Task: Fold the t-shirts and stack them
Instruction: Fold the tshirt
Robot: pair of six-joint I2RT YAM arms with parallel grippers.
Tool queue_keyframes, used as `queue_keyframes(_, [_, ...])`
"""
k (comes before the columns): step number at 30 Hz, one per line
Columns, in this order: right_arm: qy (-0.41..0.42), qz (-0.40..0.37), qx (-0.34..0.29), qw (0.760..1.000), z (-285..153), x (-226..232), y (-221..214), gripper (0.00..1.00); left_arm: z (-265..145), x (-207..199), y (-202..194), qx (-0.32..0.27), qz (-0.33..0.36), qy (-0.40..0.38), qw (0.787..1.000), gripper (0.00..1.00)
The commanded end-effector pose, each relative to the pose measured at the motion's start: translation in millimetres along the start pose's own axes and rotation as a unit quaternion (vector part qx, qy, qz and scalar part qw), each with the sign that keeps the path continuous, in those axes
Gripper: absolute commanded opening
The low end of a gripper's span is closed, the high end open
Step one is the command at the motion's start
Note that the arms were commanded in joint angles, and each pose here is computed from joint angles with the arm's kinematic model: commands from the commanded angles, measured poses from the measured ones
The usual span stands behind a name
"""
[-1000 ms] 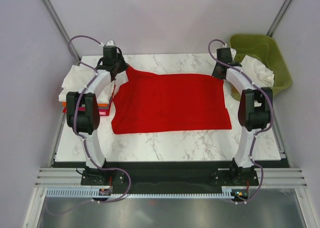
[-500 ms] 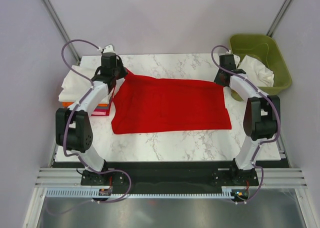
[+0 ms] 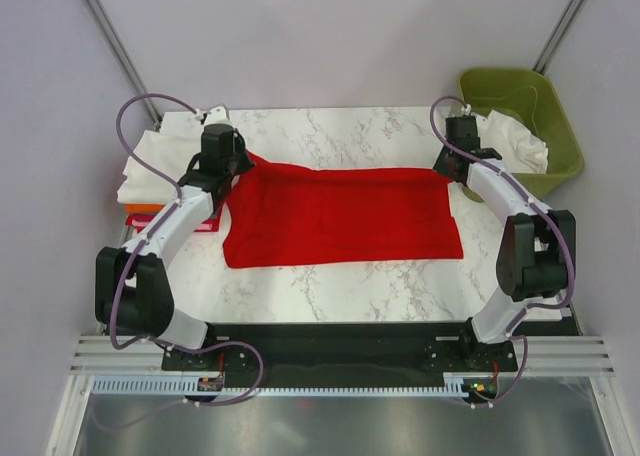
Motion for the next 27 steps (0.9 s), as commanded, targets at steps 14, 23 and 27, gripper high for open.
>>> queue_keyframes(14, [-0.010,0.023,-0.032,0.999,-21.7,-13.5,-2.3,0.00,-48.6,6.4,0.0,-0.038,0.023,0.010,0.999,0.02])
queue_keyframes(23, [-0.020,0.032,-0.031,0.999,-24.1,-23.8,-21.5,0.00,-66.2,23.1,-30.3,-0.020,0.016,0.017,1.000,0.02])
queue_keyframes(27, [-0.026,0.036,-0.029,0.999,-25.2,-29.9,-33.5,0.00,-73.1,28.3,-43.2,-0.013,0.009,0.015,1.000,0.02])
Point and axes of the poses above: each gripper's point midway between its finger pads, its own z axis out along the fingers, its own x axis along the line the jaws close on, y = z × x, the point moved 3 cm from there along -z, back along the fingers, and after that the axes turned 6 degrees about -z, right-handed, at the moved point
